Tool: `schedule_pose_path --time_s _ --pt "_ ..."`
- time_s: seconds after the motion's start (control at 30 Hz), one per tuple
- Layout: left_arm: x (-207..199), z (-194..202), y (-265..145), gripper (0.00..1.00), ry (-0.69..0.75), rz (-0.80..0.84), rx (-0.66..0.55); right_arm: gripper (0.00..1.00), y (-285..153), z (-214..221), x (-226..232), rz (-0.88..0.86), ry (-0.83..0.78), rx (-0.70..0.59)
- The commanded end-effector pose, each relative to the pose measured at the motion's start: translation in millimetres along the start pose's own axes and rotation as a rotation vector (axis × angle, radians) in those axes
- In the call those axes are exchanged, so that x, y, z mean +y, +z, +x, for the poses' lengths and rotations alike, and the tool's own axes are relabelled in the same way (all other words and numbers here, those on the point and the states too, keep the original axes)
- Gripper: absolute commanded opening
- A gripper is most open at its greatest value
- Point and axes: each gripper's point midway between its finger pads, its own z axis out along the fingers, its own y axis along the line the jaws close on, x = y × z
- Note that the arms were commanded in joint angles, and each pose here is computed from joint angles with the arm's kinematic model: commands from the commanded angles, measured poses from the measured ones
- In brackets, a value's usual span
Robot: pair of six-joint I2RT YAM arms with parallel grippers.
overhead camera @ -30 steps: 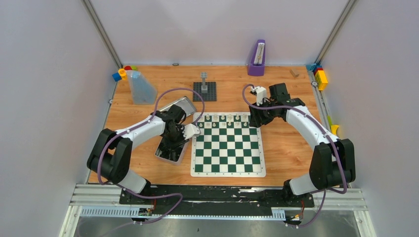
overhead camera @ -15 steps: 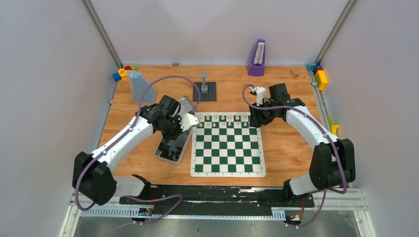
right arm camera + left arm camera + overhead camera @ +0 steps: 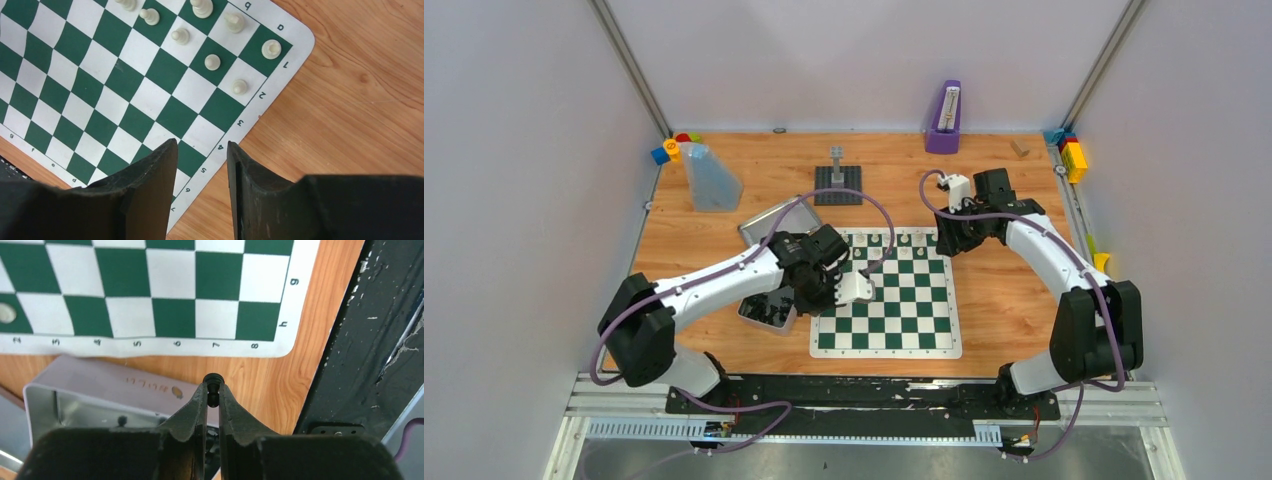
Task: Set up the chess pieces on the board
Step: Place the chess piece on the chessboard.
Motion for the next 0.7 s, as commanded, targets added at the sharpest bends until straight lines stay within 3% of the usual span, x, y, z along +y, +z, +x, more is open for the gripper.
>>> schedule_pose_path --time_s 0.0,0.33,0.67 --pt "1 -30 7 0.18 0.053 0.004 -0.054 0.42 -1 -8 -12 0.037 0.009 -0.039" --pt "-4 -33 49 0.22 0.084 0.069 0.006 0.41 -4 -9 -17 0.053 0.015 -0.047" --pt "-7 -29 67 0.24 0.064 0.095 0.030 0.41 -6 -10 -16 0.051 0.012 -0.056"
